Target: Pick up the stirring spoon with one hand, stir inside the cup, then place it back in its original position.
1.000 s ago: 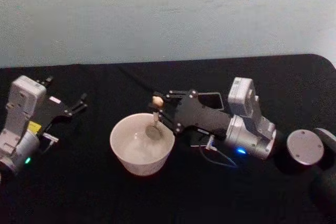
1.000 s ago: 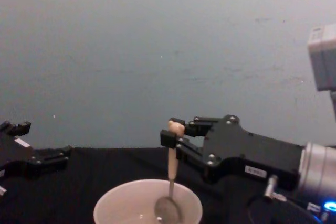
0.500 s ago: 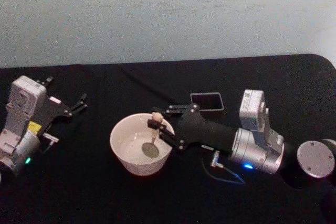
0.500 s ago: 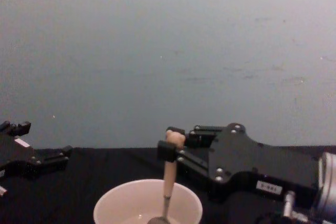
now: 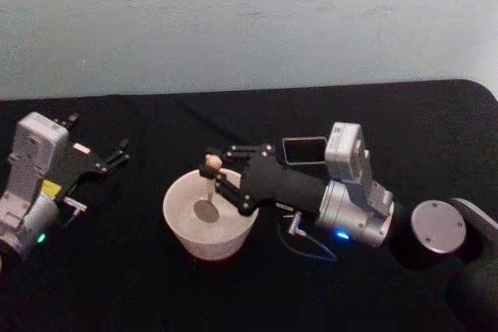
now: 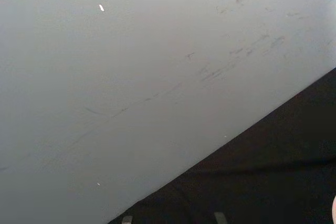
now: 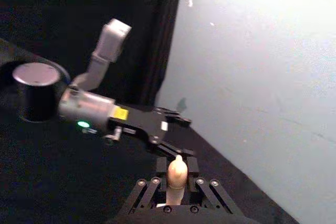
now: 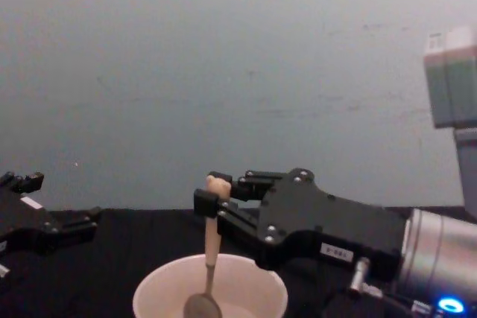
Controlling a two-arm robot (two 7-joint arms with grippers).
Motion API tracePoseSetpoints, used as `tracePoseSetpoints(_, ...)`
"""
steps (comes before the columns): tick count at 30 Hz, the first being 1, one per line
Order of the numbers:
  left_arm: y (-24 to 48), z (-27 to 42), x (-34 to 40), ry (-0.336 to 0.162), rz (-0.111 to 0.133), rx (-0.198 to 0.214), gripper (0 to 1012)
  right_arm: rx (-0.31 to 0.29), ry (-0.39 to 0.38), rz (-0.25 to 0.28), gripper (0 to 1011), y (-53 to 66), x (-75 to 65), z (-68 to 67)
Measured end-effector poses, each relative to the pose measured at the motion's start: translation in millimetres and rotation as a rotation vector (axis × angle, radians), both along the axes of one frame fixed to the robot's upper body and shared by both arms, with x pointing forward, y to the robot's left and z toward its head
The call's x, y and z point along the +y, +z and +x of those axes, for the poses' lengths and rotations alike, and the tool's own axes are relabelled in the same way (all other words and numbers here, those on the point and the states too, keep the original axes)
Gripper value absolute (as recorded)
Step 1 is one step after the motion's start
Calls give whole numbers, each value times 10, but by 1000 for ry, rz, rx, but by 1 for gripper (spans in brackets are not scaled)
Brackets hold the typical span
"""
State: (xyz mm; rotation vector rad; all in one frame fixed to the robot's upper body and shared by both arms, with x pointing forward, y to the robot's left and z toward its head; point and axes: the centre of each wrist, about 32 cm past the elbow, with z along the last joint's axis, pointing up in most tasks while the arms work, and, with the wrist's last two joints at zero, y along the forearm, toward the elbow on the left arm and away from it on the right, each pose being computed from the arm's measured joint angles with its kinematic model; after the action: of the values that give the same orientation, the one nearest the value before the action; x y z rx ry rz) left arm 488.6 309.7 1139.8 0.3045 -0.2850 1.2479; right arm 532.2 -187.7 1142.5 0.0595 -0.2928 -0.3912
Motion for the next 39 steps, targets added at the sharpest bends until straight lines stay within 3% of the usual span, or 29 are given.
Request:
tracePoseSetpoints(10, 0, 0, 0, 0, 0, 0, 1001, -1, -85, -6, 214, -16, -49, 120)
tracePoseSetpoints(18, 0, 0, 0, 0, 0, 0, 1001, -2, -103, -12, 214, -1, -175, 69)
tracePoseSetpoints(30, 0, 0, 0, 0, 0, 0, 1001, 14, -48, -5, 214, 28, -246, -130)
tracePoseSetpoints(39, 0, 0, 0, 0, 0, 0, 1001, 30, 24, -1, 214, 15, -110, -205)
